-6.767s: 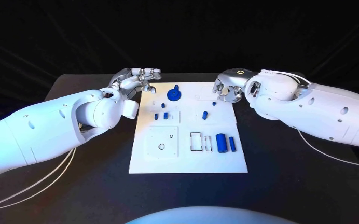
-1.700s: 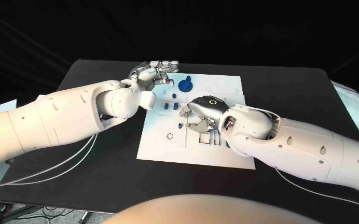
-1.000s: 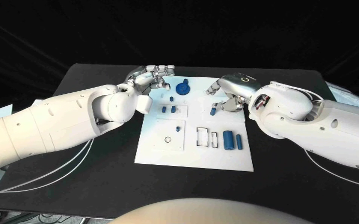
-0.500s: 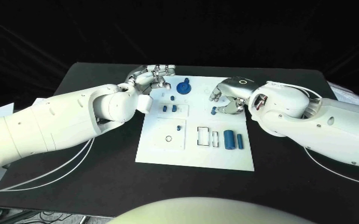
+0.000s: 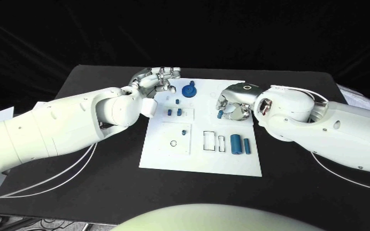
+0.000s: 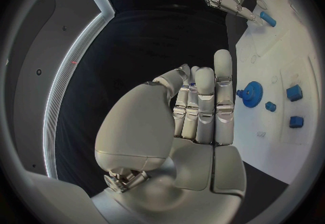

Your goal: Assemble the parts on the task board

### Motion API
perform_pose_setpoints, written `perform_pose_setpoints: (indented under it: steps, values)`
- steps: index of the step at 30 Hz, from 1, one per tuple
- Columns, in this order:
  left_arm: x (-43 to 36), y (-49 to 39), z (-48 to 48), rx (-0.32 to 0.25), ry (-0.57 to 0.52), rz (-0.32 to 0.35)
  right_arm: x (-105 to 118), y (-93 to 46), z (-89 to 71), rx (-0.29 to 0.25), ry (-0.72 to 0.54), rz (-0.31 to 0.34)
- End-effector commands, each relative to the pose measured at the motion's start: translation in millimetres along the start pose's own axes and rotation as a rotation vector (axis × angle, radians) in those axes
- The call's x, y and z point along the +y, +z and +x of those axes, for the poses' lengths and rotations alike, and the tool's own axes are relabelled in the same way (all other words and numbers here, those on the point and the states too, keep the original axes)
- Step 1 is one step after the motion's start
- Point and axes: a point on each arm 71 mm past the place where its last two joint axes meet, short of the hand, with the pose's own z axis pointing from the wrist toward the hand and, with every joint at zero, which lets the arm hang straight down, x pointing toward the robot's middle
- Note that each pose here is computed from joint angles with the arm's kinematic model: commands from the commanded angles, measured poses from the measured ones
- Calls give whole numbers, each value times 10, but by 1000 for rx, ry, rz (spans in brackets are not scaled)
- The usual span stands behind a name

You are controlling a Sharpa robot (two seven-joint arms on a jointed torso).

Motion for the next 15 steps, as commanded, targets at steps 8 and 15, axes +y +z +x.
perform_pose_setpoints:
  steps: [8,15]
  values:
    - [-4,2,28,23,-2,7,19,59,70,26,-15,-9]
    - [-3,2,27,23,-2,6,-2,84,119,34,-23,2]
